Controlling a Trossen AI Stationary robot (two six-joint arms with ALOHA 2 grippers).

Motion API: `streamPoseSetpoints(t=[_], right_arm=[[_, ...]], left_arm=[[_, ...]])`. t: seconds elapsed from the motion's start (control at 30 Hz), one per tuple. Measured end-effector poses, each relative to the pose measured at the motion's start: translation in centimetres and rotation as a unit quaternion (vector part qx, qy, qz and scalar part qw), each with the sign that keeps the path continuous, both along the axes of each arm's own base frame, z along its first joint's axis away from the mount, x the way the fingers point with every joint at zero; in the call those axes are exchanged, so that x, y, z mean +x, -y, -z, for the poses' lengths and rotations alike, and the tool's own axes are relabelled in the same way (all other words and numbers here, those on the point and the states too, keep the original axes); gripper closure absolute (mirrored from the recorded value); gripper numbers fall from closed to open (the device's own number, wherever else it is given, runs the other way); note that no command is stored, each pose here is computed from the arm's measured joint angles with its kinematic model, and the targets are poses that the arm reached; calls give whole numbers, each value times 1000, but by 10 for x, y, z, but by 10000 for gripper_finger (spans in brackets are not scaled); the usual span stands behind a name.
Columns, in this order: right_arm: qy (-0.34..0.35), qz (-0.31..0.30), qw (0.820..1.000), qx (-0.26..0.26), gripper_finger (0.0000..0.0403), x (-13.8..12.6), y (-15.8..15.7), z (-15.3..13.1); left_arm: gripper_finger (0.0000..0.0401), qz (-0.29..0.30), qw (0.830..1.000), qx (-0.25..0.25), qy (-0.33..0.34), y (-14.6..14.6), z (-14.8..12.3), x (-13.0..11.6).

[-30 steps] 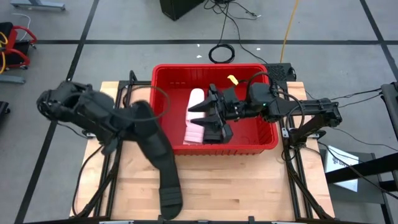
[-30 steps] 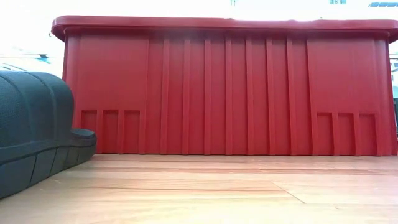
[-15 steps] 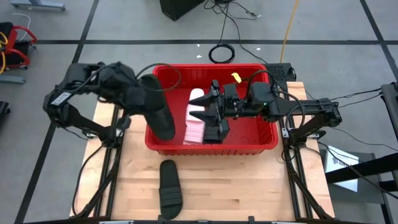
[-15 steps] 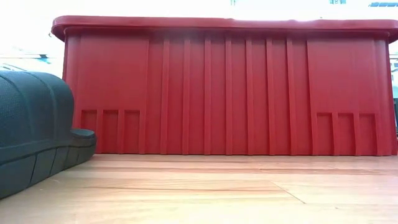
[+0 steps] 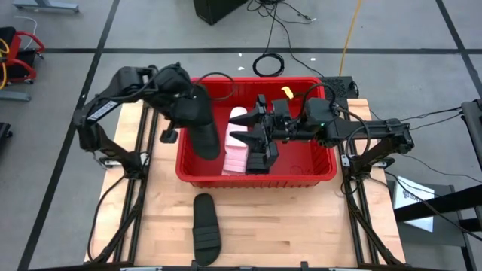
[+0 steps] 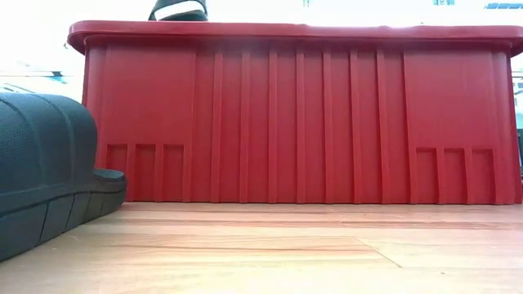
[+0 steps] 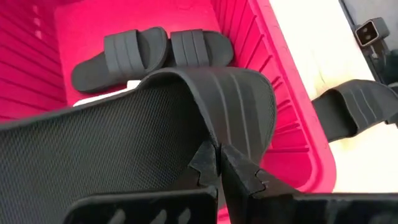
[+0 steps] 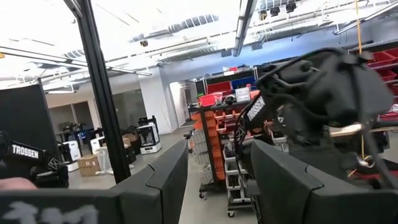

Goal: Pick and place slides into bin
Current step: Put the black slipper into the red bin

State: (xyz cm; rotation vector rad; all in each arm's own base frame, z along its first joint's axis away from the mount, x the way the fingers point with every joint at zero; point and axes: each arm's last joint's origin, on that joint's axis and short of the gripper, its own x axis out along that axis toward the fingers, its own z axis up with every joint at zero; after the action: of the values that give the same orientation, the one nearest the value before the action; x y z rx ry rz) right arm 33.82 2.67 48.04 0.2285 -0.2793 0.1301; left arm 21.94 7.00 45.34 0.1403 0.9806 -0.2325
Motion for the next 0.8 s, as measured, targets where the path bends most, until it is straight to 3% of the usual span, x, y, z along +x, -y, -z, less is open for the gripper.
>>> streamPoseSetpoints(t=[0.37, 0.63, 0.8], right_arm=[[0, 0, 1000, 0, 236, 0, 0, 0], [0, 0, 1000, 0, 236, 0, 0, 0], [0, 1, 1000, -3, 236, 0, 0, 0]], left_arm=[[401, 35, 998, -11, -59, -21, 35, 38], [401, 30, 984, -73, -160, -27, 93, 36], [401, 36, 980, -87, -174, -27, 117, 33]])
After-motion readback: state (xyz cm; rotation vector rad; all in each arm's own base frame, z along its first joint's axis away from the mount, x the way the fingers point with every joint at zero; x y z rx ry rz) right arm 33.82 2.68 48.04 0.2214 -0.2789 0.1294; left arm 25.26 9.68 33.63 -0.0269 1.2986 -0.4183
